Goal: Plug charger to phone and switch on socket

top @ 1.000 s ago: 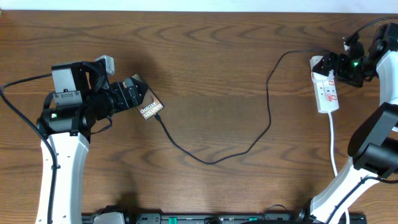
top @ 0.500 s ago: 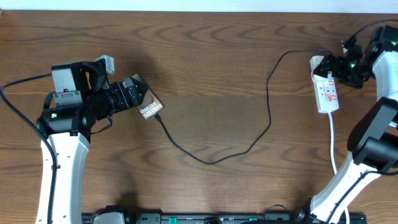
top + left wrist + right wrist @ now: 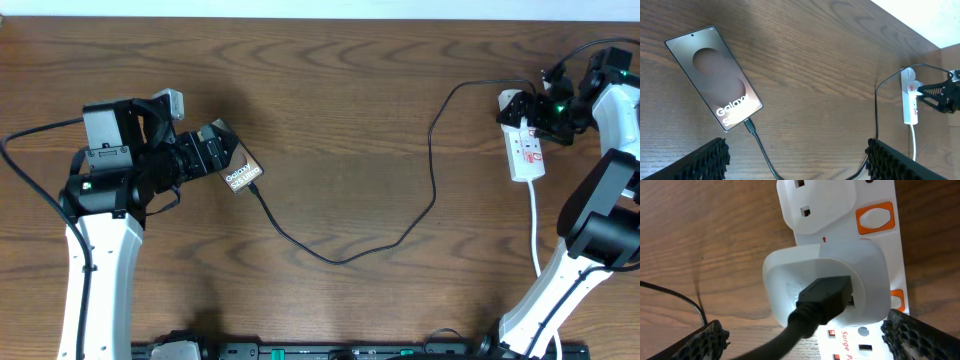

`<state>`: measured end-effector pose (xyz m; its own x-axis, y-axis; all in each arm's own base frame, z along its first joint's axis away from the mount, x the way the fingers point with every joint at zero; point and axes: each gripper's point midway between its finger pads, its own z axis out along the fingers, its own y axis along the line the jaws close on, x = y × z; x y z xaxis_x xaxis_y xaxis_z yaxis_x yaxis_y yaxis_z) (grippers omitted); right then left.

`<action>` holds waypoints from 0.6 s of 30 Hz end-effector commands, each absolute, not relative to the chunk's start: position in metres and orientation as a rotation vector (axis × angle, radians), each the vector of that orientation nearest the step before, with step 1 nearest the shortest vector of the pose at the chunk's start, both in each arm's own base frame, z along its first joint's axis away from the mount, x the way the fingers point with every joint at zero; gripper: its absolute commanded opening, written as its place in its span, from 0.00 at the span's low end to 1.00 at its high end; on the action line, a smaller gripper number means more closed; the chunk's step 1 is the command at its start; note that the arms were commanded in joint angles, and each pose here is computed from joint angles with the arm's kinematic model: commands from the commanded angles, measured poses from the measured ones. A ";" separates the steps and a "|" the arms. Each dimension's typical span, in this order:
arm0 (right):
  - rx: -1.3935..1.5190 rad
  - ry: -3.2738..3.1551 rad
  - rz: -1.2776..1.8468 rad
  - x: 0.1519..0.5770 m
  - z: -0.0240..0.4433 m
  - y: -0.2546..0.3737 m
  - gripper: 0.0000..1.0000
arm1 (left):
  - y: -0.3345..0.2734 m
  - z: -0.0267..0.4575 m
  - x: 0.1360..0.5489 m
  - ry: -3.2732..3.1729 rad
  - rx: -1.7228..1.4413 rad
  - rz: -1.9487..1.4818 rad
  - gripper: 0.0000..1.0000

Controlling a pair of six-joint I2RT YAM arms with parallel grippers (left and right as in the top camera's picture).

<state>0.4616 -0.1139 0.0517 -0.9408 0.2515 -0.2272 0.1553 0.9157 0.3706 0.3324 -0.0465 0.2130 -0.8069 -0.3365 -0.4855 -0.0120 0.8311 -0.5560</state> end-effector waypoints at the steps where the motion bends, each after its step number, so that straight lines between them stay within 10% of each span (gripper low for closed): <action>1: 0.304 2.800 0.541 0.464 0.052 -0.108 0.99 | -0.047 0.215 0.332 2.416 -0.247 -0.722 0.86; 18: 0.242 2.888 0.595 0.465 0.017 -0.071 0.99 | -0.047 0.214 0.332 2.417 -0.247 -0.722 0.86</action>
